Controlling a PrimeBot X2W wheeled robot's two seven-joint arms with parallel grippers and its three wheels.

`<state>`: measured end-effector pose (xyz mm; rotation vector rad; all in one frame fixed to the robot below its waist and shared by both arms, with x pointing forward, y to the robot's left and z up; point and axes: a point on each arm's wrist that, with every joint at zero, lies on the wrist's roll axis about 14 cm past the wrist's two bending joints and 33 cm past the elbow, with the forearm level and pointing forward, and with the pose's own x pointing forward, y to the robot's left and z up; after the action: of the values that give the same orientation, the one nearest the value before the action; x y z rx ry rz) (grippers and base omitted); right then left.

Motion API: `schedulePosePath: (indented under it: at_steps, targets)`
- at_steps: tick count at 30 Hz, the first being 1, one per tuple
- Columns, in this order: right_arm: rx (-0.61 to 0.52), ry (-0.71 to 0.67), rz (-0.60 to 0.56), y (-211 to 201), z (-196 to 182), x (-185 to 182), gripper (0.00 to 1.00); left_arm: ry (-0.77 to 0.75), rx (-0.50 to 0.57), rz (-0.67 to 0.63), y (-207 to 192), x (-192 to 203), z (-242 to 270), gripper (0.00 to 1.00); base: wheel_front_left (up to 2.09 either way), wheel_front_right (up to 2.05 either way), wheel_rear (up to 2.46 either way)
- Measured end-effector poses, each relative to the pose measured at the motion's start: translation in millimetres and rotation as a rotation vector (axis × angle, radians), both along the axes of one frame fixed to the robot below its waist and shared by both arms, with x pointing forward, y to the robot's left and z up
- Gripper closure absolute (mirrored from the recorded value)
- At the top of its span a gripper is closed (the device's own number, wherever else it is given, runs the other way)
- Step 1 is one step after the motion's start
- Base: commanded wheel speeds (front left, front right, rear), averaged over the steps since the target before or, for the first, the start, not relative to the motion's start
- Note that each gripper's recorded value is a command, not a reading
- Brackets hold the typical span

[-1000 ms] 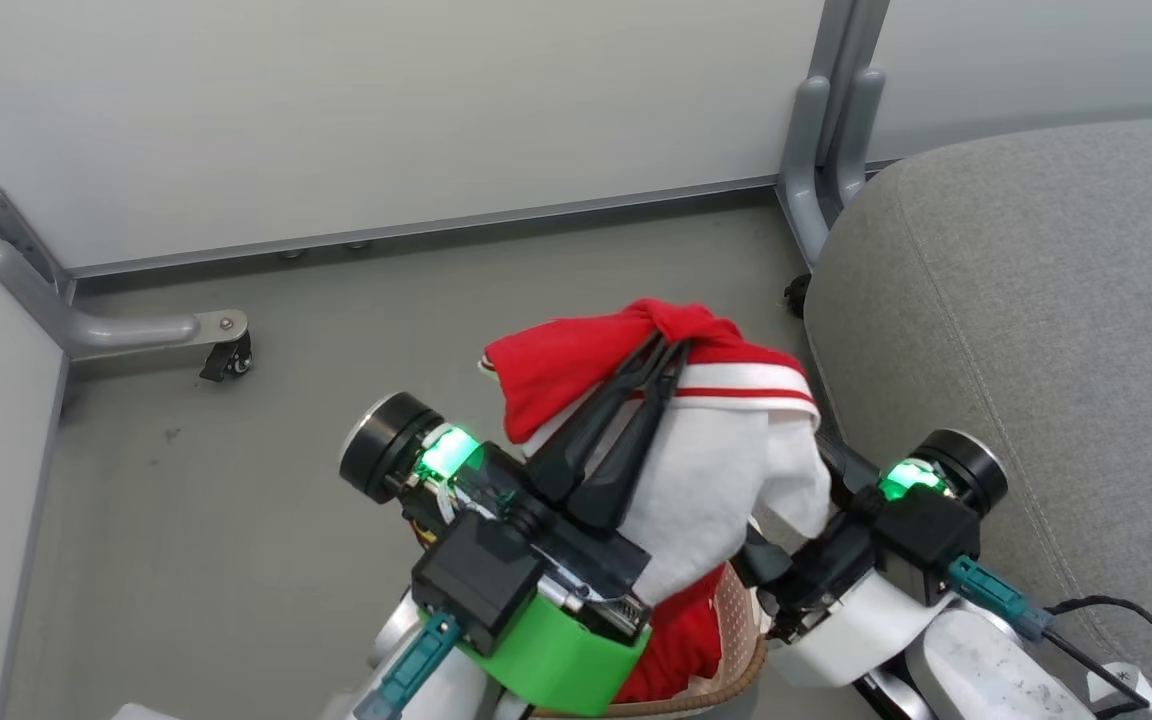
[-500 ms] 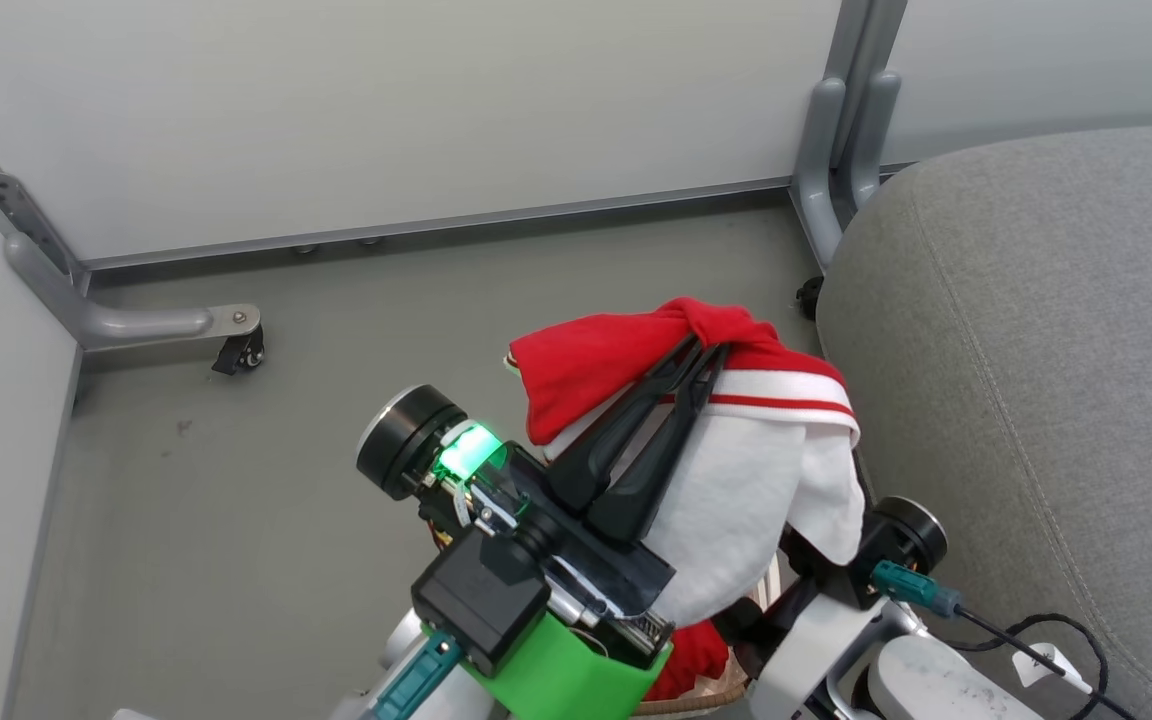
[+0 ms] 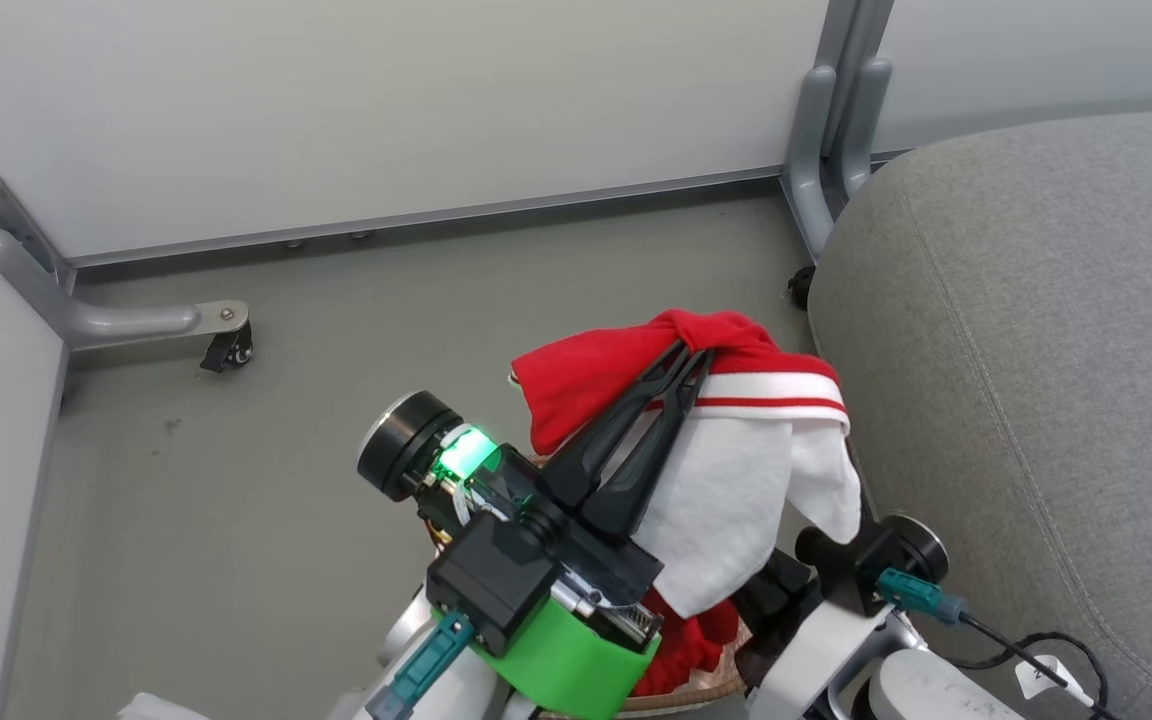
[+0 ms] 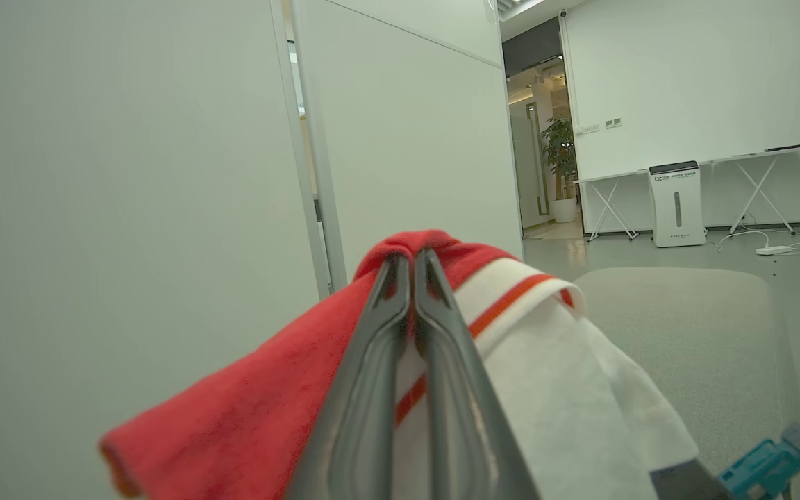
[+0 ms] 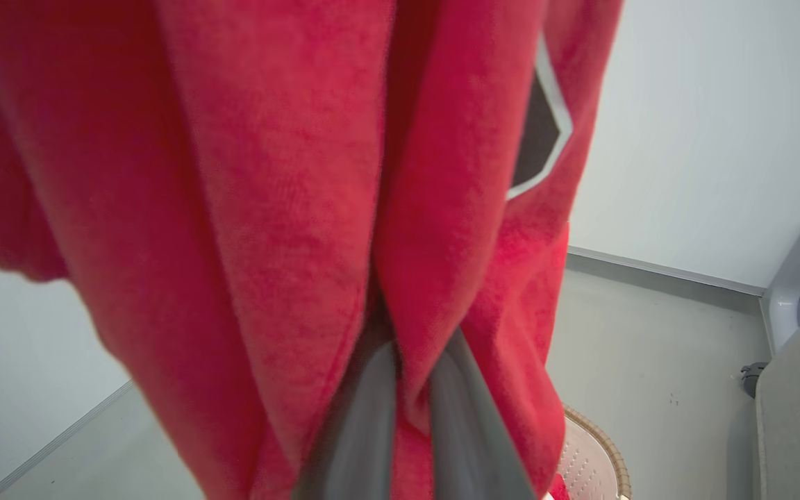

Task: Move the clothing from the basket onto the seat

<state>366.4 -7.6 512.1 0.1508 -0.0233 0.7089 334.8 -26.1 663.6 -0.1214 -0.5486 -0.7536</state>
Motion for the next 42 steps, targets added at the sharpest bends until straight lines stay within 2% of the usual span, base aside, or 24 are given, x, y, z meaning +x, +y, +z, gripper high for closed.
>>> schedulePosePath:
  at_steps: [1, 2, 3, 4, 6, 7, 29, 42]
  targets:
    - [0.002, 0.006, -0.003, -0.5, -1.4, -1.4, 1.00, 0.000, 0.002, 0.001, 0.1, 0.4, -0.3, 1.00, 0.00, 0.00, 0.00]
    - [0.004, 0.011, -0.006, -0.9, -2.6, -2.5, 1.00, 0.002, 0.003, 0.003, 0.2, 0.9, -0.9, 0.87, 0.00, 0.00, 0.00]
    - [0.007, 0.013, -0.009, -1.4, -2.8, -2.8, 1.00, 0.003, 0.004, 0.003, 0.2, 1.3, -1.6, 0.62, 0.00, 0.00, 0.00]
    - [0.009, 0.015, -0.012, -2.1, -3.0, -3.1, 1.00, 0.006, 0.006, 0.004, 0.0, 1.7, -2.7, 0.52, 0.00, 0.00, 0.00]
    - [0.012, 0.020, -0.016, -2.5, -4.3, -4.2, 1.00, 0.014, 0.010, 0.007, 0.2, 3.1, -5.4, 0.05, 0.00, 0.00, 0.00]
    - [0.013, 0.023, -0.017, -2.5, -4.9, -4.7, 1.00, 0.020, 0.012, 0.008, 0.2, 3.9, -7.4, 0.00, 0.00, 0.00, 0.00]
    - [0.041, 0.032, -0.086, -20.2, -5.0, 5.8, 1.00, 0.101, 0.033, 0.030, -1.7, 23.1, -34.4, 0.00, 0.00, 0.00, 0.00]
    - [0.076, -0.091, -0.234, -65.3, 33.5, 33.8, 1.00, 0.226, 0.093, 0.039, -4.5, 49.0, -83.4, 0.00, 0.00, 0.00, 0.00]
